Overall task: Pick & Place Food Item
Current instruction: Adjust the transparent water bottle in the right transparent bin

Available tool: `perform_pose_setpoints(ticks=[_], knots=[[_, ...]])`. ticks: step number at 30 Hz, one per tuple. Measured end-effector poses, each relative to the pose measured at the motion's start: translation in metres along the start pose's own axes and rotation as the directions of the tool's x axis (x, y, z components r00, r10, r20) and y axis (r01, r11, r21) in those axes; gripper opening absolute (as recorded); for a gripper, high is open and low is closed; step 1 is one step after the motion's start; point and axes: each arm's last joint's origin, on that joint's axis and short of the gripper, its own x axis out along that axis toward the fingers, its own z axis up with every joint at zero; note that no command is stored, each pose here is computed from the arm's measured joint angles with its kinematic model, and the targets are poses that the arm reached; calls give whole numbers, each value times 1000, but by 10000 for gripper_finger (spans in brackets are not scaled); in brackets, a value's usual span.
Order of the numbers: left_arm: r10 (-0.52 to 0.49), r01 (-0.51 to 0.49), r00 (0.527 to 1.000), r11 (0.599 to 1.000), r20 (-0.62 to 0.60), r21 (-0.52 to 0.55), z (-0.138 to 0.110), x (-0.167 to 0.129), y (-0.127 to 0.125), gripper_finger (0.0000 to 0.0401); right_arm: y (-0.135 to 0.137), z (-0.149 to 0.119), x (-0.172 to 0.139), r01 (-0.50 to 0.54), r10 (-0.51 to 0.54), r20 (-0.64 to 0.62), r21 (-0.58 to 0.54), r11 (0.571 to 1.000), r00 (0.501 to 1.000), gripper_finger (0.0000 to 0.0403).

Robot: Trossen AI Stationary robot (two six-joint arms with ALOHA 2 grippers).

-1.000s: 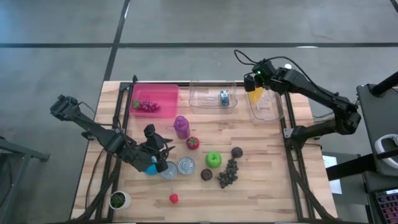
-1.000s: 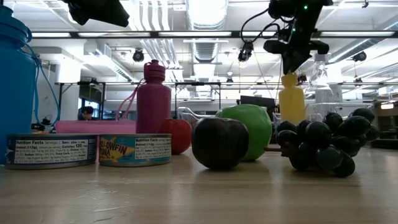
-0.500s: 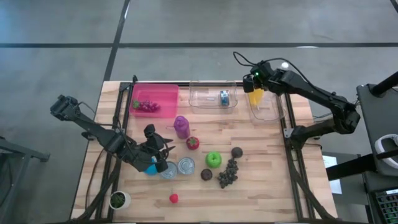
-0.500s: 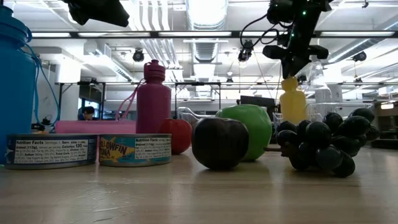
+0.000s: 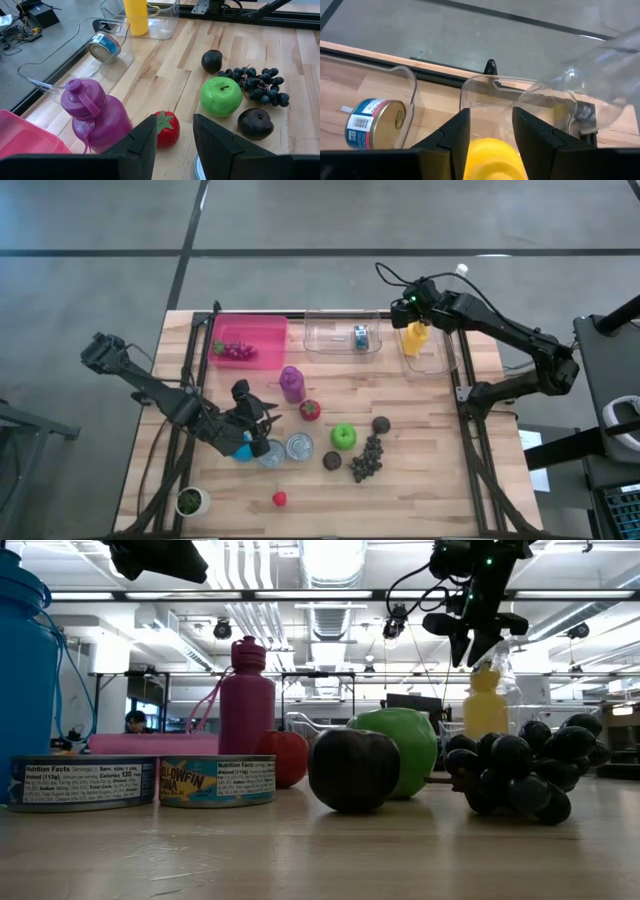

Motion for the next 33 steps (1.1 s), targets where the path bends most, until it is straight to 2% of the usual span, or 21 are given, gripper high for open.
perform_pose_setpoints(ticks=[9,15,20,33], knots=[[0,0,1000,1000,0,0,0,0,0,127,0,1,-1,-1,1,1,-1,1000,1000,165],[0,0,1000,1000,0,0,0,0,0,129,-3,11,-17,-35,35,47,15,999,998,169],[0,0,1000,1000,0,0,0,0,0,127,-11,10,-27,-37,35,48,31,999,998,162],[0,0,1000,1000,0,-1,0,0,0,127,-37,-12,-46,61,-55,-111,52,997,992,141]])
